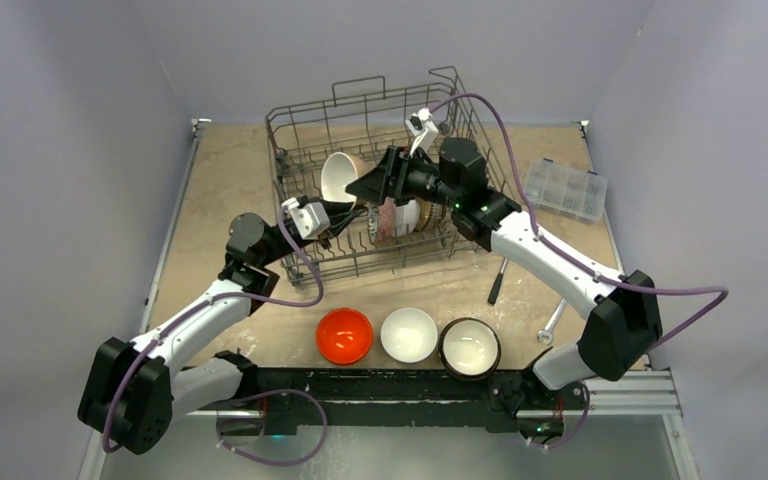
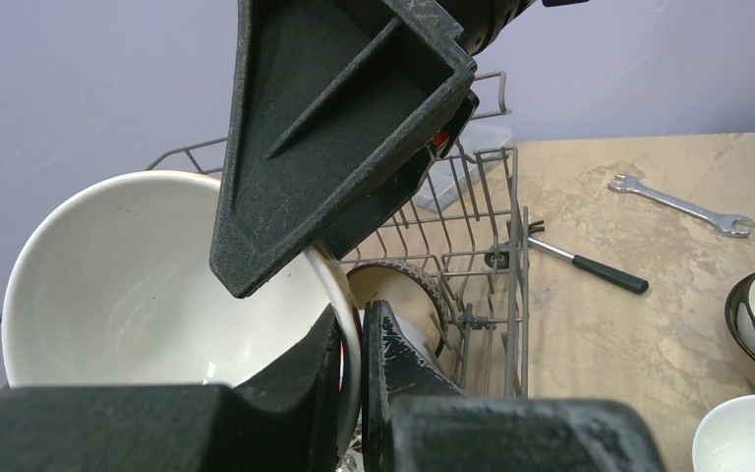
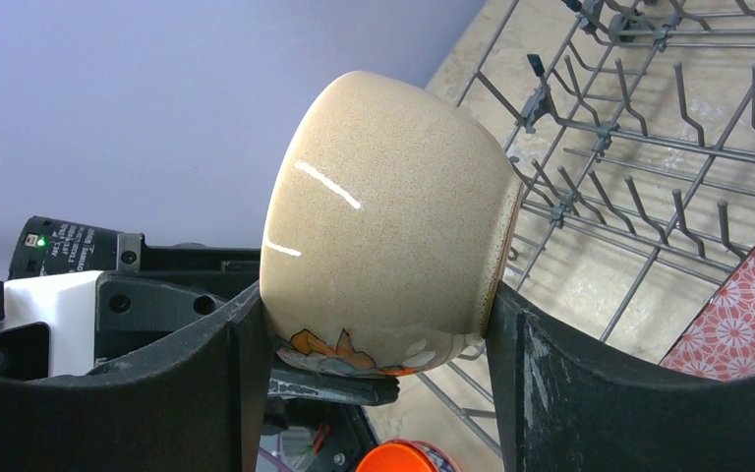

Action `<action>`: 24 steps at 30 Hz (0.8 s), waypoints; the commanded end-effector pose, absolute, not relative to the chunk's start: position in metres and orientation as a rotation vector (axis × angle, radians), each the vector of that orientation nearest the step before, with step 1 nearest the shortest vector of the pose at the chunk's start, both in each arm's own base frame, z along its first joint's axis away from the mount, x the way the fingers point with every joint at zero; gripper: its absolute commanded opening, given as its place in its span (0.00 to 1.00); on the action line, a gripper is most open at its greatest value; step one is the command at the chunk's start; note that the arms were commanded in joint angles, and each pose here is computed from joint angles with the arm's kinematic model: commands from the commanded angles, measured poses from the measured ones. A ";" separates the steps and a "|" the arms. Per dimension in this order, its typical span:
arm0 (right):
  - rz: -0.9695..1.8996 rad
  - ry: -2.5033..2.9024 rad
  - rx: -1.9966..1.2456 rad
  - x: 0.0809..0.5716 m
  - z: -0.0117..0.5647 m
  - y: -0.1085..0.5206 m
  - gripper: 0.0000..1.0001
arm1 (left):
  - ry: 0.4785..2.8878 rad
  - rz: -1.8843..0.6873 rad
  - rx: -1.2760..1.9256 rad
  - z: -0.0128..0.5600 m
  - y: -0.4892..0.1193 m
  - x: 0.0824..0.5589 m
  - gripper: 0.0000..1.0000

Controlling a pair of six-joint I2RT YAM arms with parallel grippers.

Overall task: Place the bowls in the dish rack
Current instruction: Place the bowl in the dish rack.

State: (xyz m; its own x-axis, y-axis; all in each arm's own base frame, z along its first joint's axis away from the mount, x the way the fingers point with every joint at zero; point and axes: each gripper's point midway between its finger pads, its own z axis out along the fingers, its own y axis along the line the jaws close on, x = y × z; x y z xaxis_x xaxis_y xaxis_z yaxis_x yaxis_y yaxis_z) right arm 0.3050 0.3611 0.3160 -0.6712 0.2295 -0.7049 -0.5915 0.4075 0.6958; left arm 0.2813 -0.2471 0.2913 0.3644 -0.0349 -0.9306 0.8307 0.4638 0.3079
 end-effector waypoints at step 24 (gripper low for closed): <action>1.232 1.877 -0.163 0.306 0.346 0.330 0.00 | 1.100 -0.642 0.726 0.318 -0.234 0.304 0.61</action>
